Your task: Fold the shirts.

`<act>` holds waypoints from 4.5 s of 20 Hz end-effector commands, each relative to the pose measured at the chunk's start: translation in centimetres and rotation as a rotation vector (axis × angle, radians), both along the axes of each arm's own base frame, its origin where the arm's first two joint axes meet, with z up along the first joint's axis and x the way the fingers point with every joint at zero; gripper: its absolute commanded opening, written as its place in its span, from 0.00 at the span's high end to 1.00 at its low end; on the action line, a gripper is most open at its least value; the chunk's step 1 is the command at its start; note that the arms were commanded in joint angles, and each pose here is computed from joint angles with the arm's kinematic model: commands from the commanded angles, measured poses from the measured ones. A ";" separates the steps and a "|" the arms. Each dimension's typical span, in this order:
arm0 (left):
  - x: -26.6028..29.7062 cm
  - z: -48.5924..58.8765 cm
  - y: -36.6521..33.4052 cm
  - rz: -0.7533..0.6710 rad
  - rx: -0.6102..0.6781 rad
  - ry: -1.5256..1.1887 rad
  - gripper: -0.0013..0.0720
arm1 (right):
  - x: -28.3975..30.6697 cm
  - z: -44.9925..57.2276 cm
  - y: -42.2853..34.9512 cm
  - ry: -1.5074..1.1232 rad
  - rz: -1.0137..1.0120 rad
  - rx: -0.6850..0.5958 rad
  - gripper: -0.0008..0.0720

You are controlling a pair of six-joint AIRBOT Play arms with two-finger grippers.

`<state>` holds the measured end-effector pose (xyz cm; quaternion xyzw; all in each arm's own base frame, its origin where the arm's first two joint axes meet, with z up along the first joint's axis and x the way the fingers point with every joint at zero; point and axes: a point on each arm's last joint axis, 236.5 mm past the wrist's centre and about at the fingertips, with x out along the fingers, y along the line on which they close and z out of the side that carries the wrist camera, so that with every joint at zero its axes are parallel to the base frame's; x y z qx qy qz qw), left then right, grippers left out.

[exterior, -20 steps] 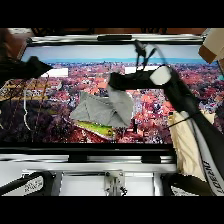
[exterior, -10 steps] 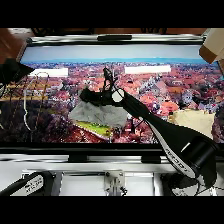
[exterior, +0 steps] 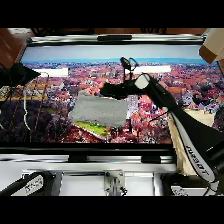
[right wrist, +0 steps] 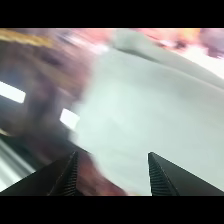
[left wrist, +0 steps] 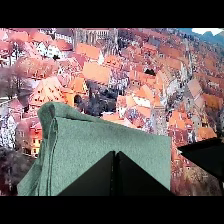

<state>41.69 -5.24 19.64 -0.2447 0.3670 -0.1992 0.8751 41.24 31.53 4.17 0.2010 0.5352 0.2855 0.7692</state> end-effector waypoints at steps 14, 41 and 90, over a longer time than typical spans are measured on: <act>-0.1 -0.1 -0.1 -0.014 0.014 -0.007 0.93 | -2.7 -14.7 -6.9 0.454 -0.175 0.020 0.09; -0.6 -0.3 -0.4 -0.063 0.046 -0.018 0.92 | -16.4 16.6 -41.4 0.077 -0.758 -0.445 0.89; -4.4 -11.4 1.0 -0.090 0.792 0.435 0.00 | -1.3 5.9 -19.1 0.039 -0.241 -0.499 0.18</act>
